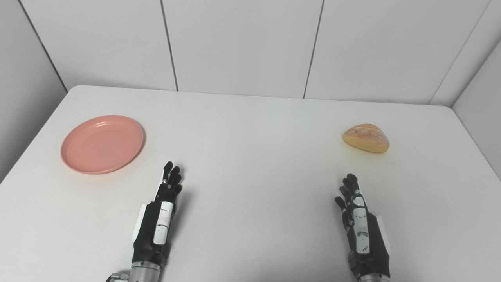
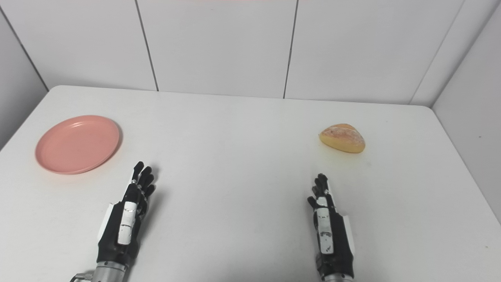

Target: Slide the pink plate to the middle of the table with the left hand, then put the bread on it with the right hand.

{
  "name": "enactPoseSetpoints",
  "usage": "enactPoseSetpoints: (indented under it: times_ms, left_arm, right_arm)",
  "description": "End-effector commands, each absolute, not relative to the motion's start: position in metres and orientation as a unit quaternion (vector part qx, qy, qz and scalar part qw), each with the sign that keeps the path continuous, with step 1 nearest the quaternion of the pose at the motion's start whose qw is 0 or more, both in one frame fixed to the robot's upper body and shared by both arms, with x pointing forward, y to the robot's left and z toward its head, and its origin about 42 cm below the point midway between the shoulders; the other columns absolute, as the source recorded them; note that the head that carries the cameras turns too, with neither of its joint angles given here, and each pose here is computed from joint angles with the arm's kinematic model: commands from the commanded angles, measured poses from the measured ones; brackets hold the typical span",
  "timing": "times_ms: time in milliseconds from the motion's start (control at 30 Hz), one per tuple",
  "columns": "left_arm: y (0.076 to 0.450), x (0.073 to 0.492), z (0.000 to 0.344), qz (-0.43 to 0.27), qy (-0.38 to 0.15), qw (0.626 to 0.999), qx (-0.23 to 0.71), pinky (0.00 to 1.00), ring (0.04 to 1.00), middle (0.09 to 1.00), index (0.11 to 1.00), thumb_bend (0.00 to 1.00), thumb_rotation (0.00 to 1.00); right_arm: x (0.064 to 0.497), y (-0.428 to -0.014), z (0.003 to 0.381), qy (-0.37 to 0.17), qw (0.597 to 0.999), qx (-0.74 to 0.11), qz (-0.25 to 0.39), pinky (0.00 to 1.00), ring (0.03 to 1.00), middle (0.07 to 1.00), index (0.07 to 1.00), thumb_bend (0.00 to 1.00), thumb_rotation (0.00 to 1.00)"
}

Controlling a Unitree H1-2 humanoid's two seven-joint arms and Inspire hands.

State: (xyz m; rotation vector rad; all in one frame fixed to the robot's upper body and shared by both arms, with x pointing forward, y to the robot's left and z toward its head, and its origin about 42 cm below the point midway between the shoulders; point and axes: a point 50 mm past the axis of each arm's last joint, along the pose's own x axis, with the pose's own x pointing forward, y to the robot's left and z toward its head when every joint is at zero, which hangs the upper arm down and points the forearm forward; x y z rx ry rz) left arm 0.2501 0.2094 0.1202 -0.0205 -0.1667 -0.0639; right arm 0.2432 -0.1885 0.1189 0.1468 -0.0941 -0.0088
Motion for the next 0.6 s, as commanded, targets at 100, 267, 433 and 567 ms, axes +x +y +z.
enactPoseSetpoints:
  times_ms: [100,267,433,567]
  left_arm:
    - [0.188,0.247,0.116,-0.046,-0.093,0.994,-0.014,1.00,1.000,1.000,1.000,0.77,0.97]
    - [0.179,0.247,0.113,-0.046,-0.091,0.995,-0.013,1.00,1.000,1.000,1.000,0.75,0.98]
    - [0.167,0.249,0.110,-0.043,-0.099,0.994,-0.006,1.00,1.000,1.000,1.000,0.73,0.97]
    - [0.160,0.250,0.108,-0.041,-0.101,0.994,-0.010,1.00,1.000,1.000,1.000,0.73,0.96]
  right_arm:
    - [0.241,-0.201,0.117,-0.067,0.995,0.078,0.000,1.00,0.999,0.990,0.983,0.80,1.00]
    - [0.241,-0.210,0.111,-0.062,0.995,0.084,0.003,1.00,1.000,1.000,0.988,0.79,1.00]
    - [0.243,-0.220,0.106,-0.058,0.995,0.086,0.004,1.00,1.000,1.000,0.999,0.81,1.00]
    - [0.245,-0.225,0.101,-0.059,0.995,0.085,0.004,1.00,1.000,1.000,1.000,0.82,1.00]
